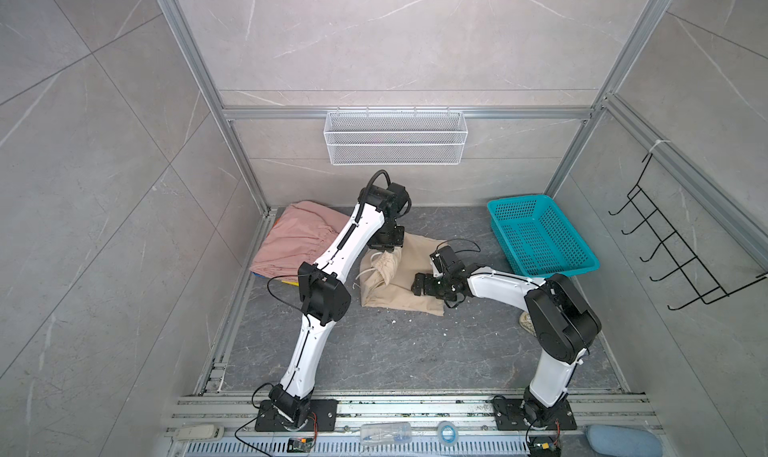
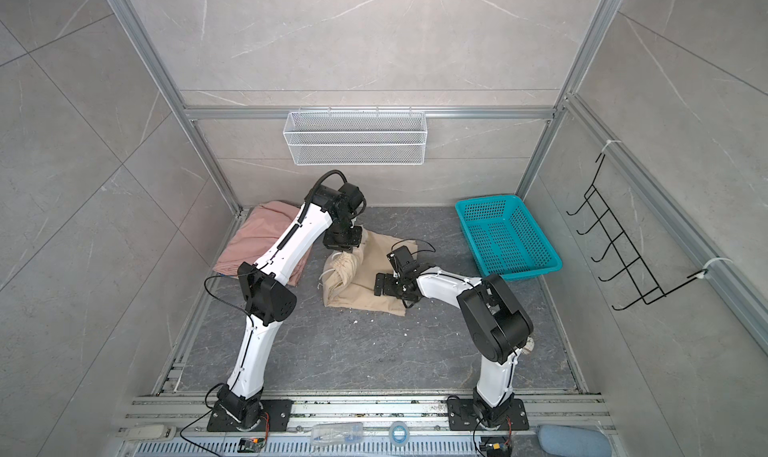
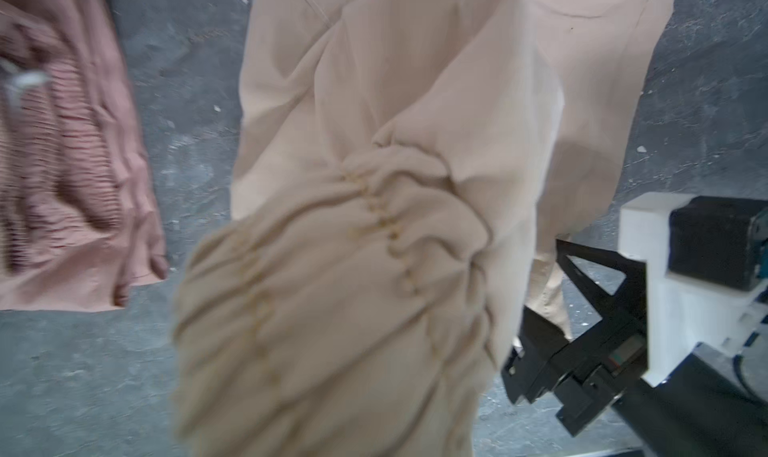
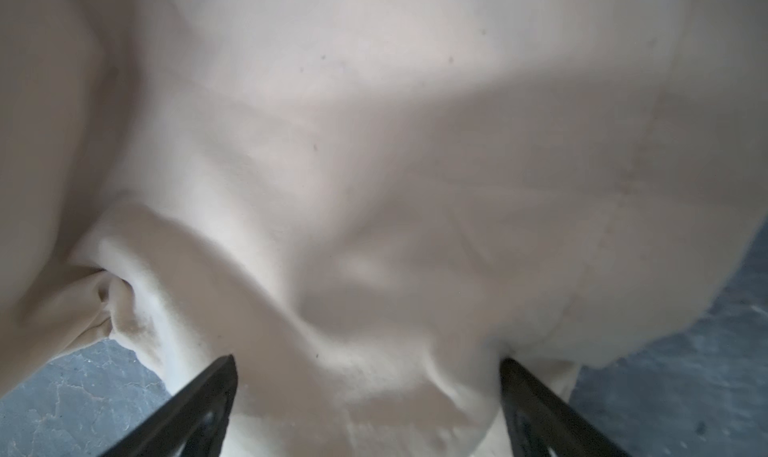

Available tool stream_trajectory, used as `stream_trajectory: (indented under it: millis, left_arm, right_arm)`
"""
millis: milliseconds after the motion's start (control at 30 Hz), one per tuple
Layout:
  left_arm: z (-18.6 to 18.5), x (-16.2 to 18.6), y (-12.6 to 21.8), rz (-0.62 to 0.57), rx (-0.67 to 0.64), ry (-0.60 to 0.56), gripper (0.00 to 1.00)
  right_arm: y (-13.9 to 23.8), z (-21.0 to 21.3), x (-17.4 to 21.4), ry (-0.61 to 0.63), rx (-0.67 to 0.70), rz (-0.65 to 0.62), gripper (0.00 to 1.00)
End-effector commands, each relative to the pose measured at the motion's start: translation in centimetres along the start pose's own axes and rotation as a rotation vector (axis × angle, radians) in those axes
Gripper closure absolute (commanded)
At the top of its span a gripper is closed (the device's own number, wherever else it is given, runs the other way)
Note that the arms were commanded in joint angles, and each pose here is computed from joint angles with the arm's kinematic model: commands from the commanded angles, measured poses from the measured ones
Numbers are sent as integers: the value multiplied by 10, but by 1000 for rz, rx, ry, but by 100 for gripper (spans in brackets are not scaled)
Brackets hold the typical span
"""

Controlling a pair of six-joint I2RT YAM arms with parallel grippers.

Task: Fold and stack the shorts

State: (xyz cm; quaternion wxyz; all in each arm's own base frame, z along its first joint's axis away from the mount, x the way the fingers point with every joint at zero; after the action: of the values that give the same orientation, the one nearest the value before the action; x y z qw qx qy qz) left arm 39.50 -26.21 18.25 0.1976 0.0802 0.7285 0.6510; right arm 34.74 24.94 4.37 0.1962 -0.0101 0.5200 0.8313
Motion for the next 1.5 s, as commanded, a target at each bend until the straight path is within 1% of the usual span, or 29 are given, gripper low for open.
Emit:
stream_trajectory:
  millis: [0,33,67,133,200,267,300,333,367,400,467,533,567,633,667,700,767,800,867,1000,1067,1167,1300,1367,1467]
  left_arm:
    - [-18,-12,-3,-32,122,80,91]
    - [-20,-16,-3,-49,131,85,91]
    - [-21,-20,-20,-32,138,90,90]
    - [-24,-30,-28,-59,163,108,89]
    - [-33,-42,-34,-102,221,124,88]
    - [-47,-56,-37,-156,312,139,80]
    - [-52,-61,-25,-199,352,149,66]
    - [-55,-65,-21,-226,376,147,46]
    - [-57,-68,-16,-252,389,141,2]
    - [-56,-70,-7,-277,392,124,1]
    - [-51,-73,15,-335,385,82,1]
    - [-37,-72,41,-401,348,64,1]
    - [-28,-71,59,-449,337,70,1]
    - [-4,-66,87,-547,347,120,1]
    - [7,-62,92,-580,373,158,1]
    - [17,-57,95,-614,419,212,0]
    - [28,-53,90,-657,579,333,1]
    - [33,-48,78,-655,650,400,0]
    - [40,-37,49,-636,718,500,0]
    - [35,-15,-13,-527,751,601,0]
    - [38,-4,-37,-507,761,673,0]
    - [42,9,-60,-505,754,746,1]
    - [31,26,-89,-443,726,761,0]
    - [26,35,-103,-406,712,767,0]
    - [28,55,-123,-364,682,799,0]
  right_arm:
    - [-24,-31,38,-41,97,133,0]
    - [-23,-31,40,-40,93,135,1]
    - [-22,-30,41,-40,86,138,1]
    - [-17,-28,44,-43,63,142,1]
    - [-7,-23,45,-43,29,138,1]
    - [6,-18,44,-39,8,124,1]
    - [14,-17,44,-38,0,118,1]
    - [21,-16,44,-35,-6,110,1]
    - [30,-15,42,-33,-14,101,0]
    - [39,-15,41,-33,-17,93,1]
    - [57,-15,36,-36,-30,64,1]
    - [75,-18,29,-47,-39,36,1]
    - [84,-19,24,-56,-48,17,1]
    - [104,-18,10,-75,-70,-32,1]
    - [111,-15,3,-77,-76,-54,0]
    - [118,-9,-5,-76,-83,-77,1]
    - [121,7,-17,-77,-114,-90,1]
    - [118,20,-22,-86,-154,-83,1]
    - [108,48,-27,-93,-215,-67,1]
    - [81,96,-30,-76,-260,-28,1]
    - [63,109,-33,-98,-278,-16,1]
    - [41,112,-38,-127,-271,-2,1]
    - [11,108,-35,-135,-243,53,1]
    - [2,96,-27,-137,-211,74,0]
    - [0,60,-17,-151,-154,78,1]
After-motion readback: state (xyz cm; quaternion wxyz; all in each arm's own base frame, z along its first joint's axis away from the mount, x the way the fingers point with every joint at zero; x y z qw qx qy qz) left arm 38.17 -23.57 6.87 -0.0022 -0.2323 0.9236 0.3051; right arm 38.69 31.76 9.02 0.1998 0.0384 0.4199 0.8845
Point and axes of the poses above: each gripper's point midway between its finger pads, its own y axis back along the fingers, its own z axis along the line the jaws close on, x = y × z, the point moved 1 cm from there along y, back along the fingers, and after that the axes turned 15 degrees about -y, right-handed, at the moved point
